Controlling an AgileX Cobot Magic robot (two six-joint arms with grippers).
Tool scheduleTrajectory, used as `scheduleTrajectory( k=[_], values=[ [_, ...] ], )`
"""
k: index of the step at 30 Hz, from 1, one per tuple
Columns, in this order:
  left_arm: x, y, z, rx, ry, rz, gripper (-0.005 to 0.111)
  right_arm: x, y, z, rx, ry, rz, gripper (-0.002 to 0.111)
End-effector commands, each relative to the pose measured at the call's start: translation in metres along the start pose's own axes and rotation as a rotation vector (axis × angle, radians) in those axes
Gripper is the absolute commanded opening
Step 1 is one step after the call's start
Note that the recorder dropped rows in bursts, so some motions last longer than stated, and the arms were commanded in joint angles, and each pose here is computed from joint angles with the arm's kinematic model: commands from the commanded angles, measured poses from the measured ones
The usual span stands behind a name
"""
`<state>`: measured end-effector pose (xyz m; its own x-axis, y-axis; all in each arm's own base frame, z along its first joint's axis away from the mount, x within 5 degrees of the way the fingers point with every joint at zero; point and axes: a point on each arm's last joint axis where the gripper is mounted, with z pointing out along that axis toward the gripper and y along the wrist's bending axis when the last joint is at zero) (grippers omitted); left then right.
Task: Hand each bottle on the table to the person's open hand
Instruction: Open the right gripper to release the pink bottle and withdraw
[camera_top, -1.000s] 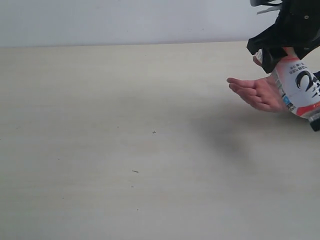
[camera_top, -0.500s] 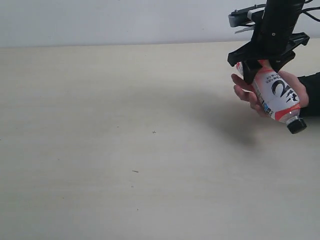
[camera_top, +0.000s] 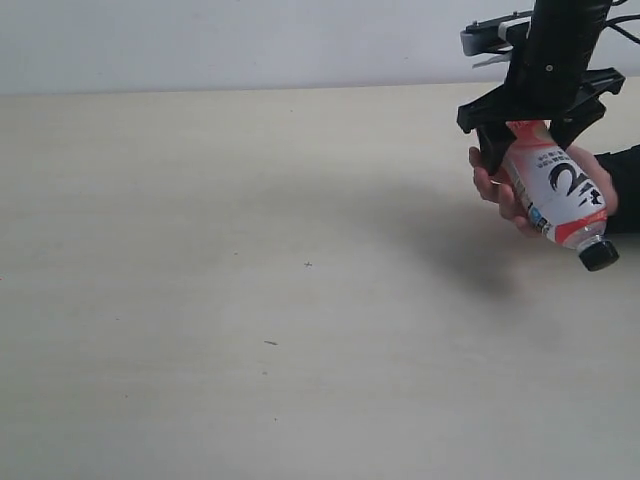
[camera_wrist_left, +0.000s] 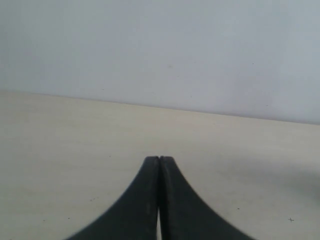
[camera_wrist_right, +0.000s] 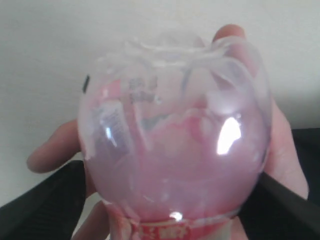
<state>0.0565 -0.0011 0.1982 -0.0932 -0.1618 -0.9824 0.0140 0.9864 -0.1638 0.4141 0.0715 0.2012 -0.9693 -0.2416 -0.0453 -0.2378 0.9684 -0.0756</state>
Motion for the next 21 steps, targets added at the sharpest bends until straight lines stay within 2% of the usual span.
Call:
scheduleTrajectory(
  k=[1, 4, 8, 10, 11, 16, 21],
  values=[
    [0.0, 0.0, 0.0, -0.001, -0.007, -0.007, 0.0, -0.001, -0.001, -0.002, 0.001, -0.008, 0.005, 0.08],
    [0.0, 0.0, 0.0, -0.001, -0.007, -0.007, 0.0, -0.003, -0.003, -0.027, 0.006, -0.134, 0.003, 0.08],
    [0.0, 0.0, 0.0, -0.001, -0.007, -0.007, 0.0, 0.012, -0.001, -0.096, -0.04, -0.355, -0.02, 0.076],
    [0.0, 0.0, 0.0, -0.001, -0.007, -0.007, 0.0, 0.03, 0.0, -0.135, -0.055, -0.447, -0.033, 0.063],
    [0.0, 0.0, 0.0, -0.001, -0.007, -0.007, 0.0, 0.043, 0.001, -0.15, -0.063, -0.48, -0.038, 0.048],
    [0.0, 0.0, 0.0, -0.001, -0.007, -0.007, 0.0, 0.096, 0.007, -0.18, -0.1, -0.635, -0.07, 0.002],
    [0.0, 0.0, 0.0, -0.001, -0.007, -0.007, 0.0, 0.162, 0.018, -0.177, -0.152, -0.775, -0.113, 0.0]
  ],
)
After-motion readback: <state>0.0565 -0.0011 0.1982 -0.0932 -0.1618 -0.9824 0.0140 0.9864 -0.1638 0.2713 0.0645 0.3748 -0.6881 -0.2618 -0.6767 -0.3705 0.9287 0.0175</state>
